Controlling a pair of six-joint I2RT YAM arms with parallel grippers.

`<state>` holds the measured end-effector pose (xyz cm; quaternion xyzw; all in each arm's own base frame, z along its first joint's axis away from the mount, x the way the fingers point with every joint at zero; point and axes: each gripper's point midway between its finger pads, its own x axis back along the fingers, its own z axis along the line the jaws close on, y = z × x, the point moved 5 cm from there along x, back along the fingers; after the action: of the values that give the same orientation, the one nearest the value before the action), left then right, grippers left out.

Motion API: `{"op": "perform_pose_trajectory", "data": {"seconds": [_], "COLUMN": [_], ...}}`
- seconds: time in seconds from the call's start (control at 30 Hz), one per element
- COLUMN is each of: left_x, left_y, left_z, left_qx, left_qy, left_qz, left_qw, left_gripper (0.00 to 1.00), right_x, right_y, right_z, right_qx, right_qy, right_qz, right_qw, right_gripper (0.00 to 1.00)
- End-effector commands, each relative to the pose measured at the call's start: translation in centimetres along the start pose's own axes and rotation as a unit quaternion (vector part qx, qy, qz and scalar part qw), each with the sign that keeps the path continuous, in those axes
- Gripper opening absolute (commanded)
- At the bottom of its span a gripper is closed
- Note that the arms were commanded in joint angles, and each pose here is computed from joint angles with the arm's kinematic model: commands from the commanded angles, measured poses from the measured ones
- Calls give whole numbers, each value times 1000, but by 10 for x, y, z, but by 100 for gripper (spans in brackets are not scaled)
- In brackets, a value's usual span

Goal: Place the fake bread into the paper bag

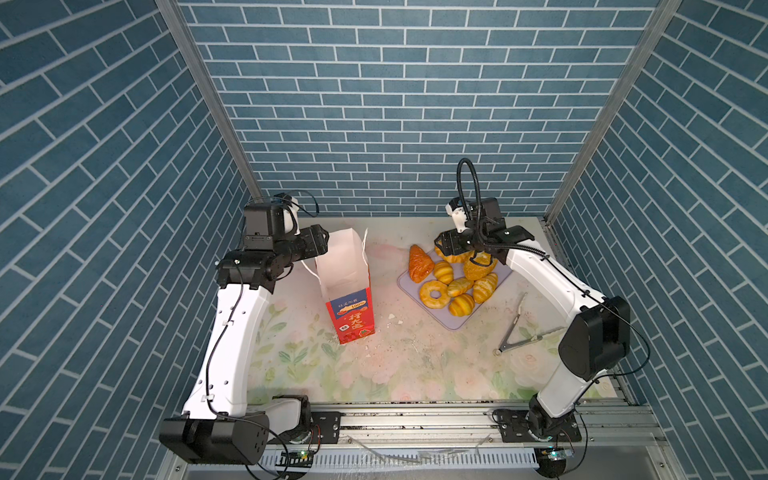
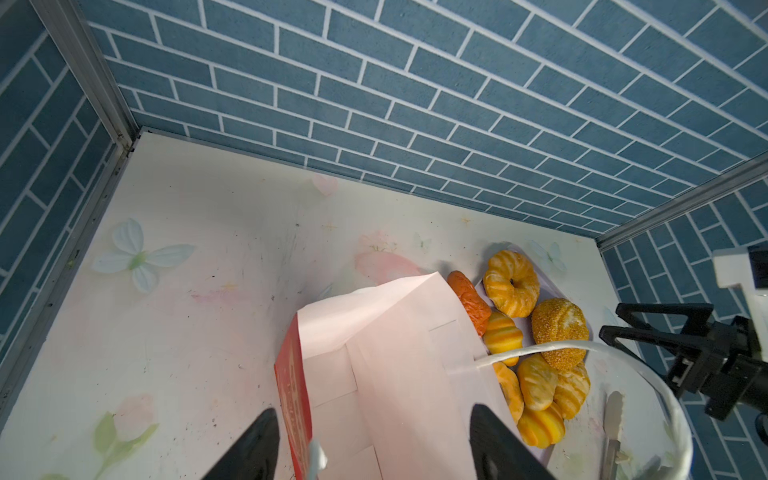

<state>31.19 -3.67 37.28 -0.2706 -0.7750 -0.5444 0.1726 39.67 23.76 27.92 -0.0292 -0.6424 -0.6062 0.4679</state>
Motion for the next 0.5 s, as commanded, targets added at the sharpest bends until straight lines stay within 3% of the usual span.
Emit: {"op": "perform_pose_trajectory", "data": {"seconds": [0.0, 0.2, 0.47], "left_x": [4, 16, 21], "left_y": [-4, -5, -13], "left_z": [4, 3, 2], "left_qx": [-6, -19, -21], "left_qy": [14, 19, 16], "left_qz": [5, 8, 29], "left_qw": [1000, 1000, 999], "left_gripper": [73, 73, 65], "right_x": [3, 2, -13], "right_y": [14, 31, 40], "right_z": [33, 82, 149], "right_qx": [18, 85, 179], "right_qy": [73, 130, 229], "right_qz": [8, 6, -19], "right_qw": [997, 988, 957], "right_gripper": [76, 74, 66]}}
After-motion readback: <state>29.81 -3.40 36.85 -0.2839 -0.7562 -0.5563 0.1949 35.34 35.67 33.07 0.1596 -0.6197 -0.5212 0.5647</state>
